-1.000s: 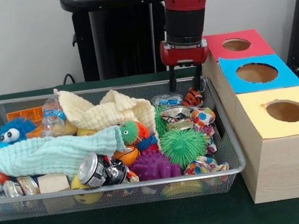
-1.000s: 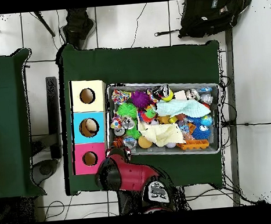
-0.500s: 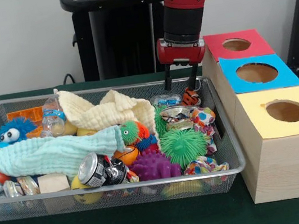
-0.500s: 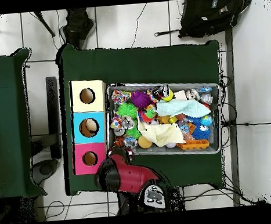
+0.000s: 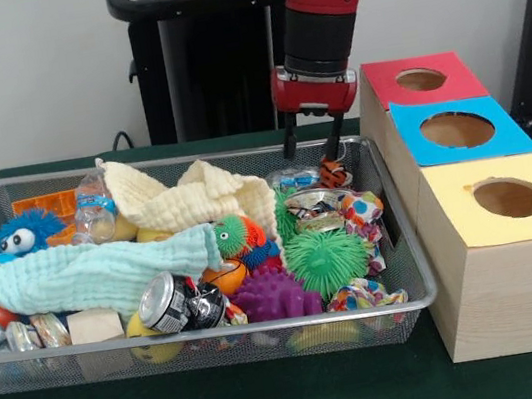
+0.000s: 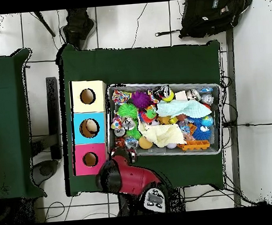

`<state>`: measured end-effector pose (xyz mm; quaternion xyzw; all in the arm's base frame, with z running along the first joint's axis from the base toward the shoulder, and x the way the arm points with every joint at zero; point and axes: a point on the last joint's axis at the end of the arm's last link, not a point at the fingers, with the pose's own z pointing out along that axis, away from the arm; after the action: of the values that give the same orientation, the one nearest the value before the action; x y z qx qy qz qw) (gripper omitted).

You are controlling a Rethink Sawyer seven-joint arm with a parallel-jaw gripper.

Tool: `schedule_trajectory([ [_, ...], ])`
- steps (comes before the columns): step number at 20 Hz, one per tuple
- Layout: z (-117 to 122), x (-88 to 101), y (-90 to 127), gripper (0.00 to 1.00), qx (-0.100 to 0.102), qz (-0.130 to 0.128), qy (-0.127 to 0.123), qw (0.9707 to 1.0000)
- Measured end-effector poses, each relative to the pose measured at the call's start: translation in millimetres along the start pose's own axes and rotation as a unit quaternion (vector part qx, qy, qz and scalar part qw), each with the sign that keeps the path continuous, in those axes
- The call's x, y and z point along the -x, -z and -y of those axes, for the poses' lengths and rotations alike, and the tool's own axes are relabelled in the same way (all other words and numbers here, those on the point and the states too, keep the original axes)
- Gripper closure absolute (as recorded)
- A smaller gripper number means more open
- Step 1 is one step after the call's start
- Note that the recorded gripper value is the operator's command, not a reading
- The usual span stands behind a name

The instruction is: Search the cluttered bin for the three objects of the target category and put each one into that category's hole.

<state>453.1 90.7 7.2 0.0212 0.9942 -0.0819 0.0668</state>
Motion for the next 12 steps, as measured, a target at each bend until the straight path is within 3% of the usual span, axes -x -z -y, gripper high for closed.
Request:
schedule_trajectory([
  [12,0.5,-2.6,-3.6,0.0,-0.004,-0.003,-0.004,1.0],
])
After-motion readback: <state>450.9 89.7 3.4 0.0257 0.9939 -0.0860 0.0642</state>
